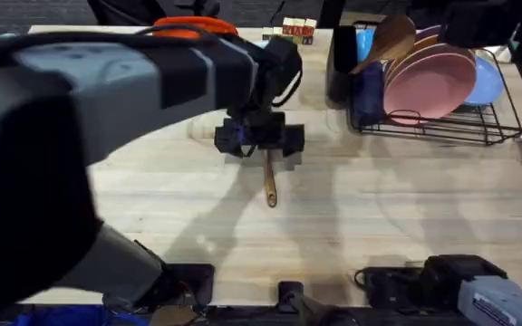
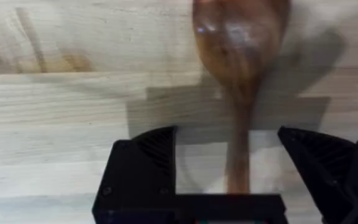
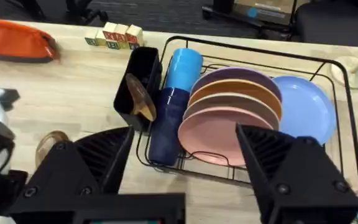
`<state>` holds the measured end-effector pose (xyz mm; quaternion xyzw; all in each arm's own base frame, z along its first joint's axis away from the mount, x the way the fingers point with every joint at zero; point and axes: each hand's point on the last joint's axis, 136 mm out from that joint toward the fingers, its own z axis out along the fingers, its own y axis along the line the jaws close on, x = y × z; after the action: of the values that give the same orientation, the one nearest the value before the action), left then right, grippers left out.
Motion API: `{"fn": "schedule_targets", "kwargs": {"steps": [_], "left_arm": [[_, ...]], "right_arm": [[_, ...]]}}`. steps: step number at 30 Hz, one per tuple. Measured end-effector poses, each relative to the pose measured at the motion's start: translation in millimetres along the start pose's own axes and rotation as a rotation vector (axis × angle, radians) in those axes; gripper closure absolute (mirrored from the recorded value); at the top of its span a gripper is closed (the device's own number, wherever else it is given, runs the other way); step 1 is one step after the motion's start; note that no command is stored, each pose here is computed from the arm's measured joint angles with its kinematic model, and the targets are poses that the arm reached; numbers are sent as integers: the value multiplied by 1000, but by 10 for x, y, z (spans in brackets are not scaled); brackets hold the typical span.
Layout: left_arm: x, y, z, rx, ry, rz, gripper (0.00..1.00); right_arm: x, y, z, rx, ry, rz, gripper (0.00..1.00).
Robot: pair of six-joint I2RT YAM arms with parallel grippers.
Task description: Pick up the spoon on the table one by one and put them onto the rack
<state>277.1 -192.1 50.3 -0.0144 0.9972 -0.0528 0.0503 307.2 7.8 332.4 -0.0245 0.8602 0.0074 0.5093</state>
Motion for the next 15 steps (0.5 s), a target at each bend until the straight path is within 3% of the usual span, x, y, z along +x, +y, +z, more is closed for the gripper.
{"fn": "schedule_targets", "kwargs": {"steps": [3, 8, 12, 13, 15], "left_arm": [[32, 43, 134, -32, 32, -4, 4], [13, 58, 142, -47, 28, -20, 64], [9, 89, 145, -62, 25, -34, 189], [7, 120, 149, -79, 21, -39, 300], [4, 124, 148, -81, 20, -39, 348]], "right_arm": [[0, 0, 0, 0, 0, 0, 9], [0, 1, 0, 0, 0, 0, 9], [0, 0, 0, 0, 0, 0, 9], [0, 0, 0, 0, 0, 0, 9], [0, 0, 0, 0, 0, 0, 9]]}}
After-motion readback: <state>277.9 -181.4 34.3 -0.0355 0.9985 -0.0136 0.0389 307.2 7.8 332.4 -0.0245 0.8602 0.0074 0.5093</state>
